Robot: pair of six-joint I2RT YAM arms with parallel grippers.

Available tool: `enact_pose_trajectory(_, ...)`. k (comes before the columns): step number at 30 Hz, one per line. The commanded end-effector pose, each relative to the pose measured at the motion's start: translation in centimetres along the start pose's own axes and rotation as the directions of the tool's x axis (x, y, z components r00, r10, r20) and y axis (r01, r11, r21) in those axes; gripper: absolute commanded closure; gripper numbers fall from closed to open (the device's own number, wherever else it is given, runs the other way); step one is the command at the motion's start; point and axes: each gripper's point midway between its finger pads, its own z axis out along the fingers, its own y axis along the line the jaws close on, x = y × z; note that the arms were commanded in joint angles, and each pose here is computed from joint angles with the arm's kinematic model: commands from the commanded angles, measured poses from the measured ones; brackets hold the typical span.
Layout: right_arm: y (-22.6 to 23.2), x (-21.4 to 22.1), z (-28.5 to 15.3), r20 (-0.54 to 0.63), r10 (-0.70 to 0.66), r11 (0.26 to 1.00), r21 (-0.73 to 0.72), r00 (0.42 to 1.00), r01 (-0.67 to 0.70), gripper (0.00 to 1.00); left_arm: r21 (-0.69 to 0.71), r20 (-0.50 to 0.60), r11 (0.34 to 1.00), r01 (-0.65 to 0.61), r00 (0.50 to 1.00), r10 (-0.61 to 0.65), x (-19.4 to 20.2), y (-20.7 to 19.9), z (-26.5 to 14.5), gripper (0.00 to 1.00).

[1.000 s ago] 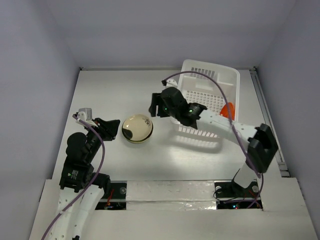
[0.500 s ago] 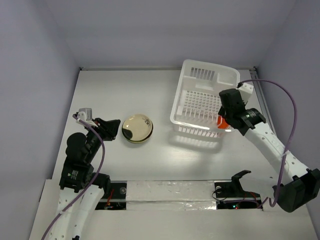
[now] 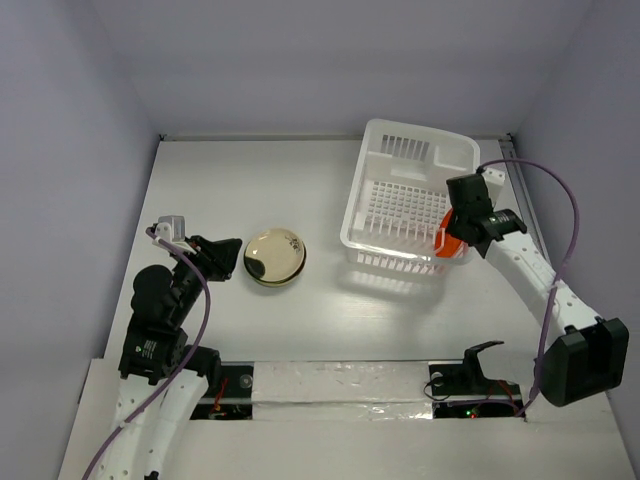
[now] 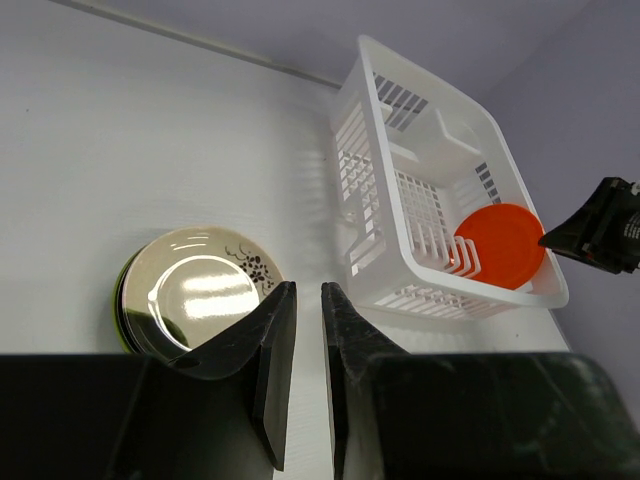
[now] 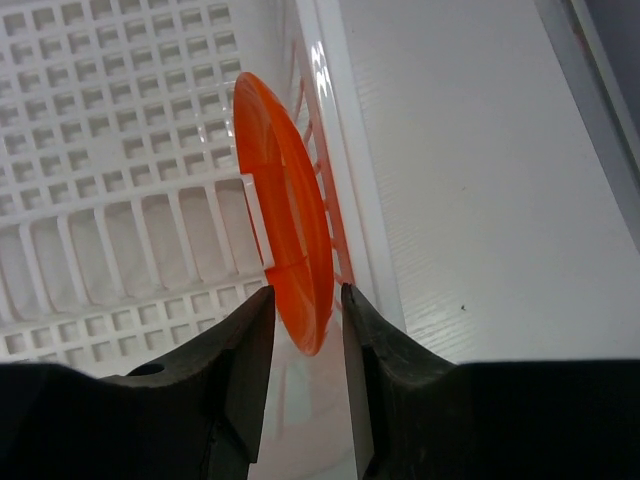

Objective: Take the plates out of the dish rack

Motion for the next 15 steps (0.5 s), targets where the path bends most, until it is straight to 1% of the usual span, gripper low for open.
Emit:
enact_pose_trajectory(1,1.3,-1.2,0.6,0.038,0.007,0.998,-0.056,0.999,-0.005,0.62,0.040,0.050,0.999,-0.024,0.999,0.022,-1.7,-1.2,-0.1,0.86)
enact_pose_trajectory(3,1.1,-0.9,1.3,0.020,0.000,0.999,-0.034,1.000,0.001,0.64,0.040,0.046,0.999,-0.022,0.999,0.020,-1.6,-1.2,0.0,0.86)
enact_pose_trajectory(8,1.3,-0.9,2.0,0.004,-0.001,1.000,-0.025,1.000,0.001,0.64,0.039,0.047,0.999,-0.023,0.999,0.022,-1.6,-1.1,0.0,0.86)
enact_pose_trajectory(12,0.6,-0.8,3.3,-0.020,-0.019,0.999,0.037,1.000,0.020,0.63,0.036,0.051,0.999,-0.023,0.998,0.022,-1.7,-1.1,-0.1,0.86)
enact_pose_trajectory(15,0.1,-1.2,4.1,-0.025,-0.057,0.995,0.081,0.998,0.058,0.65,0.034,0.054,0.999,-0.024,0.998,0.022,-1.8,-1.1,-0.2,0.86)
